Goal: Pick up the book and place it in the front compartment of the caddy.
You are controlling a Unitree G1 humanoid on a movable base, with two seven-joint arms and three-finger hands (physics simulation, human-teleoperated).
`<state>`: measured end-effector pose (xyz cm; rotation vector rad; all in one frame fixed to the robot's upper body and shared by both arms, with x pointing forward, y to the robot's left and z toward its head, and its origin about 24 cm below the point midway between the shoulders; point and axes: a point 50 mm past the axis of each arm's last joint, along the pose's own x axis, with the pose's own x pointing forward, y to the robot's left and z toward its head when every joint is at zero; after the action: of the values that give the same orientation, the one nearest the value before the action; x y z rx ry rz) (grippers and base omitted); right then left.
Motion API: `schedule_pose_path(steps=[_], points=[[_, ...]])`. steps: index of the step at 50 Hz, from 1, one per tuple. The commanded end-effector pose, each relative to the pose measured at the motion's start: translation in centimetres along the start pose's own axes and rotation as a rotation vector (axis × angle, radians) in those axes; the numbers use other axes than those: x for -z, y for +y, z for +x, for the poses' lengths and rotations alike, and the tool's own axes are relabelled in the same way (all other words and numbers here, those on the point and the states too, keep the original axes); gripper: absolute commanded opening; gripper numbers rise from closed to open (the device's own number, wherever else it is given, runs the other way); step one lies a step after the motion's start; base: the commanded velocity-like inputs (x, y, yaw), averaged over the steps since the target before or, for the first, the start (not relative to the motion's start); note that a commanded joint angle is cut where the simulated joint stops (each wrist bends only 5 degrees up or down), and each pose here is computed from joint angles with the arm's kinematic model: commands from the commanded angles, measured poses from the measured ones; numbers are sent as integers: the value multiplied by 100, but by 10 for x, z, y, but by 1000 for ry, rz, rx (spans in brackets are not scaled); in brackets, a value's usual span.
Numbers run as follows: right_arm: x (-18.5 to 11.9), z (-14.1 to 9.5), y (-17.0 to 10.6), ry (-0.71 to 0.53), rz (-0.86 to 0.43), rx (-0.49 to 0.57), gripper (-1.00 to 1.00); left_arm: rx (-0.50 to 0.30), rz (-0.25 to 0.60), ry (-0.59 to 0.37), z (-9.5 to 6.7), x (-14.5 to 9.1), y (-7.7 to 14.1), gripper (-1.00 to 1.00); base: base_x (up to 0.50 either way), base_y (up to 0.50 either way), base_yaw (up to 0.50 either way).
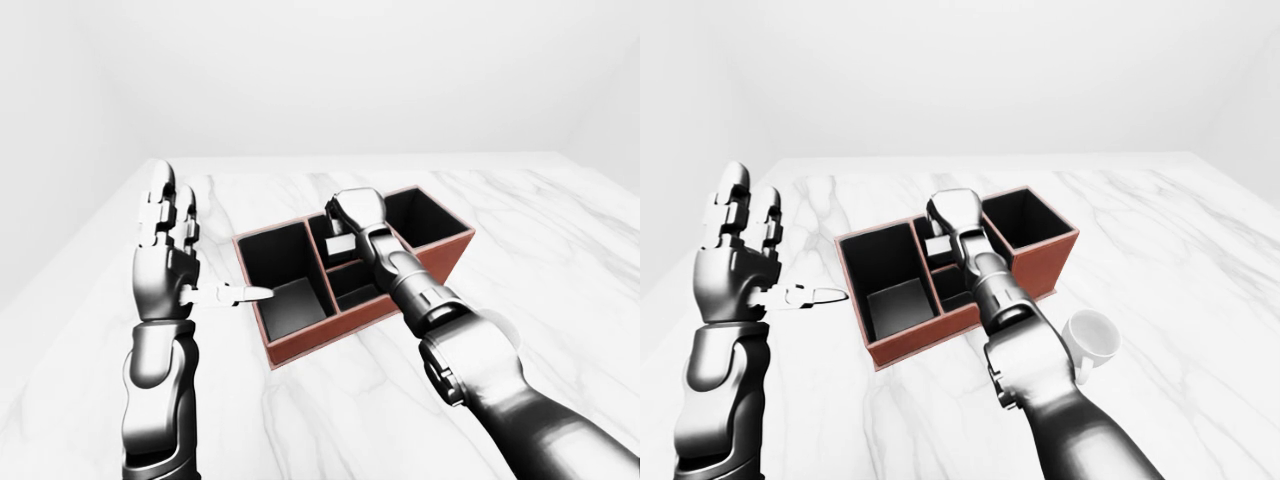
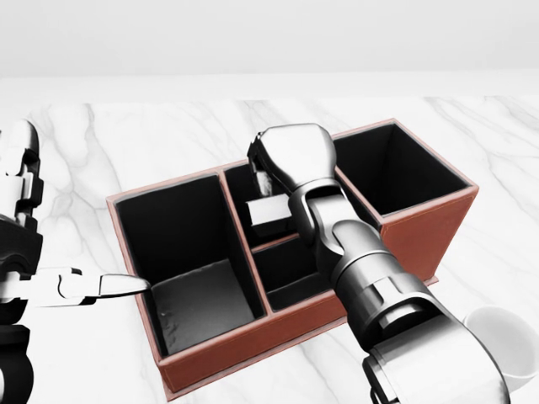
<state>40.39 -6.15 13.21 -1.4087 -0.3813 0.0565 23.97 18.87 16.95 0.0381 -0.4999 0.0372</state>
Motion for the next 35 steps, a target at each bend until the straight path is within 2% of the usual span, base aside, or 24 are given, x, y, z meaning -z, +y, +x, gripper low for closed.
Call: schedule_pose_path(steps=[1, 9, 24, 25, 26, 35], points=[[0, 3, -8, 9, 24, 30, -100, 2, 0, 14, -1, 3, -1, 100, 0, 0, 0], [1, 5, -8, 23, 58, -20, -100, 3, 1, 4, 0, 1, -1, 100, 0, 0, 0], [-1, 6, -9, 14, 60, -18, -100, 1, 1, -3, 0, -1, 0, 100, 0, 0, 0], [-1, 6, -9, 13, 56, -13, -57, 1, 1, -2, 0, 0, 0, 100, 0, 0, 0], [-1, 6, -9, 15, 55, -14, 100, 1, 1, 1, 0, 0, 0, 100, 0, 0, 0], [2, 6, -11, 21, 53, -16, 100, 3, 1, 3, 0, 1, -1, 100, 0, 0, 0]])
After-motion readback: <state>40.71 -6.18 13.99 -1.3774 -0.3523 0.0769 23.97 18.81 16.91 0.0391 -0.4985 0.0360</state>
